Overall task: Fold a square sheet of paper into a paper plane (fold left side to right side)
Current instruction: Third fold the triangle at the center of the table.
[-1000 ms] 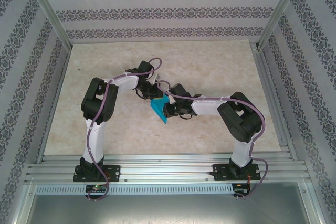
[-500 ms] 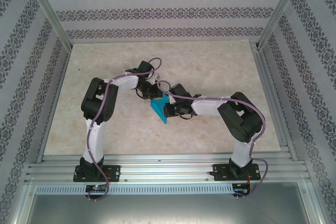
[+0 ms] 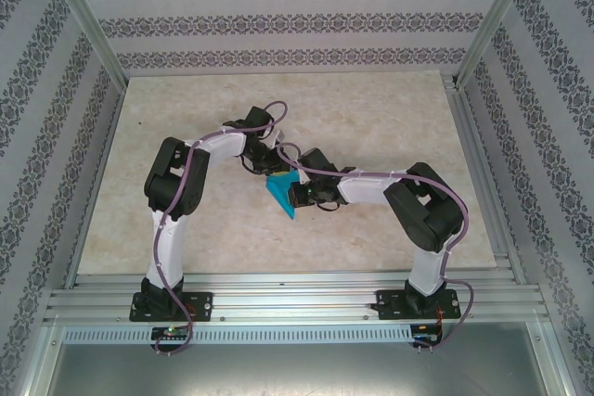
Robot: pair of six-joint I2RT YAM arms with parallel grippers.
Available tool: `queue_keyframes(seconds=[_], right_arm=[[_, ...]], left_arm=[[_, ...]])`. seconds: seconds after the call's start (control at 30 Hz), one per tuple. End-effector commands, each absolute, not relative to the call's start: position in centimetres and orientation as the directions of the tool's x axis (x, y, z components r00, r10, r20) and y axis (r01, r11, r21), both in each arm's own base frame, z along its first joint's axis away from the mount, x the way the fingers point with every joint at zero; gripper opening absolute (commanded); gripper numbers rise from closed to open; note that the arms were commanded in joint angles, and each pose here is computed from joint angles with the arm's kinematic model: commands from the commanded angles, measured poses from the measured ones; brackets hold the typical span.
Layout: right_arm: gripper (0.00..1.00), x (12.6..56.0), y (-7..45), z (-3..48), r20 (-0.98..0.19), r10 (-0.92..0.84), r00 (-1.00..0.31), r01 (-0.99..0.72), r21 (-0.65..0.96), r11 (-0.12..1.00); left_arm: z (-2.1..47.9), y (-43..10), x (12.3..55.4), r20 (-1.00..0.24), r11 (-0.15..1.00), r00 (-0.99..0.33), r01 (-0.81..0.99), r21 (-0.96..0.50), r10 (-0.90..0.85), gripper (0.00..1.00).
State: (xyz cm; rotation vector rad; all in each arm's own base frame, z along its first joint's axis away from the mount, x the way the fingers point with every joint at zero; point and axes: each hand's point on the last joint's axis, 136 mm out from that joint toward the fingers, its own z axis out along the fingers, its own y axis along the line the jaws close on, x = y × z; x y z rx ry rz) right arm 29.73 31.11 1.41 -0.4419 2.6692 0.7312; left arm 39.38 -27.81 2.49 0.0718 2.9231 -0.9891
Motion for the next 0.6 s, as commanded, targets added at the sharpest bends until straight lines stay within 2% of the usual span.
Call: queue_keyframes(seconds=[0.0,0.23,0.3,0.37,0.47,0.57], right_arm=[[0.0,27.8,30.0,-1.7,-0.304,-0.247,-0.92,-0.355,0.379,0.854],[0.0,27.8,30.1,-1.7,-0.302,-0.256,-0.918,-0.361,0.374,0.854],[0.0,27.8,30.3,-1.7,-0.304,-0.258,-0.917,-0.364,0.375,0.853],[0.0,27.8,30.4,-1.7,-0.304,-0.261,-0.916,-0.367,0.374,0.852],[0.0,27.8,30.4,-1.6,-0.304,-0.264,-0.915,-0.369,0.37,0.852],[0.0,27.8,30.5,-1.6,-0.305,-0.269,-0.914,-0.373,0.368,0.852]], left_arm=[[3.4,-27.5,39.1,-0.058,0.813,-0.997,0.077,-0.577,0.053,0.27],[7.6,-24.7,41.3,-0.13,0.822,-0.991,0.073,-0.564,-0.002,0.46],[8.0,-23.8,41.3,-0.138,0.826,-0.99,0.06,-0.561,-0.021,0.47],[8.3,-23.4,40.9,-0.142,0.821,-0.989,0.055,-0.568,-0.031,0.41],[8.3,-23.8,39.2,-0.121,0.779,-0.992,0.04,-0.626,-0.047,0.24],[8.2,-24.4,37.5,-0.107,0.739,-0.992,0.024,-0.673,-0.065,0.15]])
